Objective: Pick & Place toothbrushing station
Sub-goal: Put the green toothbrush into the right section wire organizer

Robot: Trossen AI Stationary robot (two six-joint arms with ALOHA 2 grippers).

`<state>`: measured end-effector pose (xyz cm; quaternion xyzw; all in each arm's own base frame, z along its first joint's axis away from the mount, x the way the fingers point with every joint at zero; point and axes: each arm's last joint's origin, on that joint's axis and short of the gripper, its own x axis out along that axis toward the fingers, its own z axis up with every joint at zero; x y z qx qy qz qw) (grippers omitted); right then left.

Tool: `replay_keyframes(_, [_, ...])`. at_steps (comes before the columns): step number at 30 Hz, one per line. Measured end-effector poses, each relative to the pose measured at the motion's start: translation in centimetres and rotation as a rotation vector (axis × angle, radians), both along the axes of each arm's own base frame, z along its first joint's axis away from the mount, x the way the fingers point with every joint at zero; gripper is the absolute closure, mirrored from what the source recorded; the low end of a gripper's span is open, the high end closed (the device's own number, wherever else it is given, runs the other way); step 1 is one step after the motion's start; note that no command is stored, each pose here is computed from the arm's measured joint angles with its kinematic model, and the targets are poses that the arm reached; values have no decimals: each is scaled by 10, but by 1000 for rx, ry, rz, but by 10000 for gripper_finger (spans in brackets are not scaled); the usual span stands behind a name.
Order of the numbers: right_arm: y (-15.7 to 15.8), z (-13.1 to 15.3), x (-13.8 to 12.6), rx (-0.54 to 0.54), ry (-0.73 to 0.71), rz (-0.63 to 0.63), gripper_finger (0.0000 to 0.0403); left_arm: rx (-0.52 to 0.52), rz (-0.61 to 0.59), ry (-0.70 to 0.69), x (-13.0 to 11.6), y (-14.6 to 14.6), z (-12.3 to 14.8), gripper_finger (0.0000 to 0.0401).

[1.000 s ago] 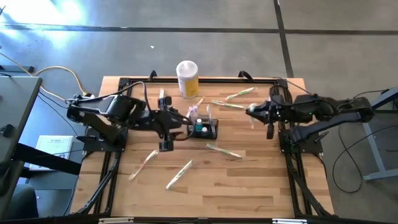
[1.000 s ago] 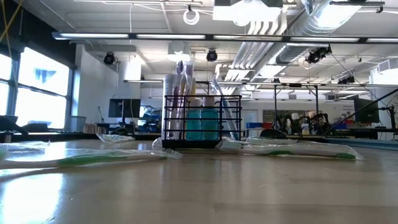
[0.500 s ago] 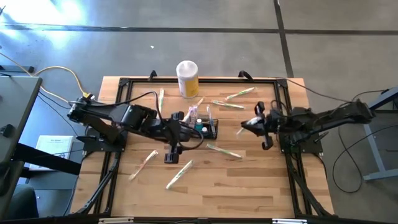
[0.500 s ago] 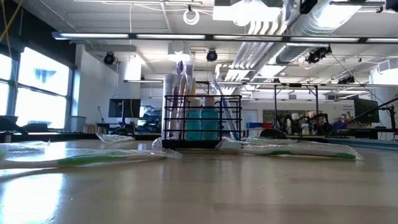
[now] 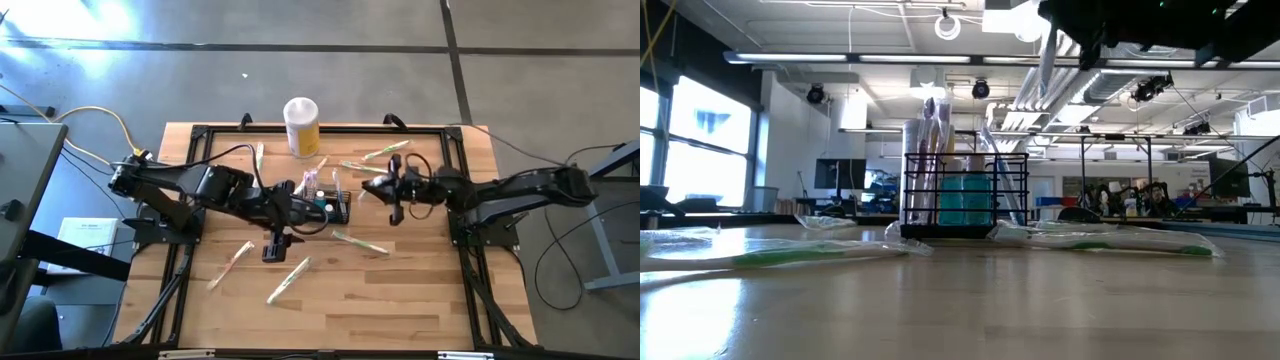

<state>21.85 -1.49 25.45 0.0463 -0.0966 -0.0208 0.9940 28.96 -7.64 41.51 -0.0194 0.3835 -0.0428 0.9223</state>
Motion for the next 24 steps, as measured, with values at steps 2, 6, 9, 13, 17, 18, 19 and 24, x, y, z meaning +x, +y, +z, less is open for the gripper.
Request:
replay_keyframes(2, [-9,-6,6,29,9,25,386,-2,-2,1,0,0,0,185])
replay_keyframes(6, [-21,-18,16,61,19,54,382,2,-2,9,-1,0,-1,185])
replay_keyframes(9, [-28,-28,23,77,24,61,388,2,12,20,0,6,-1,185])
replay_keyframes(13, [-39,-42,30,88,35,38,386,-8,7,27,1,11,-2,185])
replay_keyframes(17, [-46,-54,35,118,61,43,382,-17,-14,37,1,14,-2,185])
replay_keyframes(18, [-48,-57,36,123,75,42,383,-20,-15,38,1,15,-2,185])
replay_keyframes(19, [-49,-60,37,126,86,38,385,-29,-22,40,1,15,-2,185])
replay_keyframes(24, [-58,-71,39,152,124,15,385,-30,-25,52,1,15,-3,185])
